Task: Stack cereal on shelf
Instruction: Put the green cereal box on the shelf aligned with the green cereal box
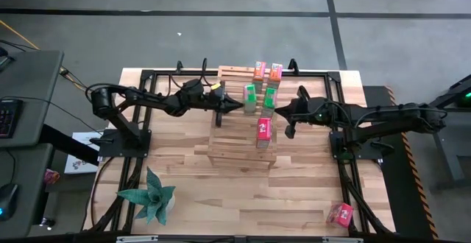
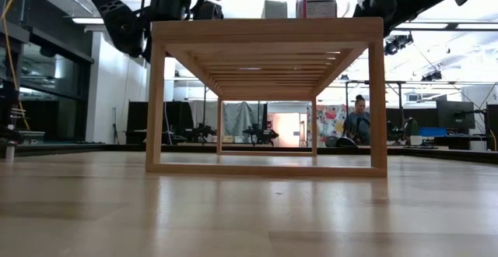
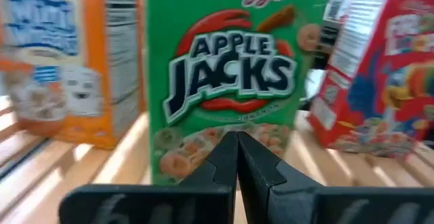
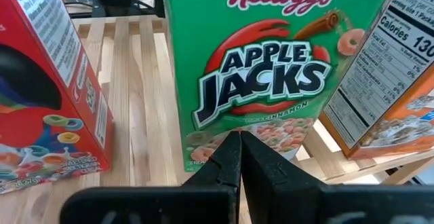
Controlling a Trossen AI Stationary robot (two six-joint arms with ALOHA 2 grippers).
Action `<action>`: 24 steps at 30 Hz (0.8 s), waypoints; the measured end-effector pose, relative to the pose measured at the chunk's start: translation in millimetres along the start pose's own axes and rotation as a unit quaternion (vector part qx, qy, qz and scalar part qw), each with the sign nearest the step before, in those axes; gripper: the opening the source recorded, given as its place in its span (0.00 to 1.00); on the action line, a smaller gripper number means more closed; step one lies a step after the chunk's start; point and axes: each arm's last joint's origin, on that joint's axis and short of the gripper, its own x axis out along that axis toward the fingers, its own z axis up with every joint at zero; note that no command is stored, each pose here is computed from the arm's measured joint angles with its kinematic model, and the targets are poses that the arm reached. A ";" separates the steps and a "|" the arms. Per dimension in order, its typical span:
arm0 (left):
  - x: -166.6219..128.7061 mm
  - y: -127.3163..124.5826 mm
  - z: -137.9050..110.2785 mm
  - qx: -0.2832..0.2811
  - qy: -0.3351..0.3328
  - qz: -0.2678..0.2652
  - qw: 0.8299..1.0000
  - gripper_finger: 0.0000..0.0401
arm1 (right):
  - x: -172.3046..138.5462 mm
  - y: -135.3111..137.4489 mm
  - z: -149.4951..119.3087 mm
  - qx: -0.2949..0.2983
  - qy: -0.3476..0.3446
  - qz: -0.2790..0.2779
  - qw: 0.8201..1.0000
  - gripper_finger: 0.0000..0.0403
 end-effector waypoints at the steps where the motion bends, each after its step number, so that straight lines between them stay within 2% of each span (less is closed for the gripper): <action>1: 0.8 -1.4 0.2 0.000 0.001 -0.006 1.000 0.00 | 0.0 0.0 0.1 0.000 0.000 0.000 1.000 0.00; 8: 4.8 -6.7 3.9 0.002 -0.004 -0.023 1.000 0.00 | 0.0 1.0 0.0 0.012 0.001 0.017 1.000 0.00; 17: 4.7 -1.2 0.9 0.006 0.009 0.065 0.998 0.00 | -0.1 -1.2 0.3 0.009 -0.001 -0.020 1.000 0.00; 24: 5.1 -2.3 0.8 0.009 0.009 0.061 0.998 0.00 | 2.1 -5.0 1.2 0.018 -0.004 -0.016 1.000 0.00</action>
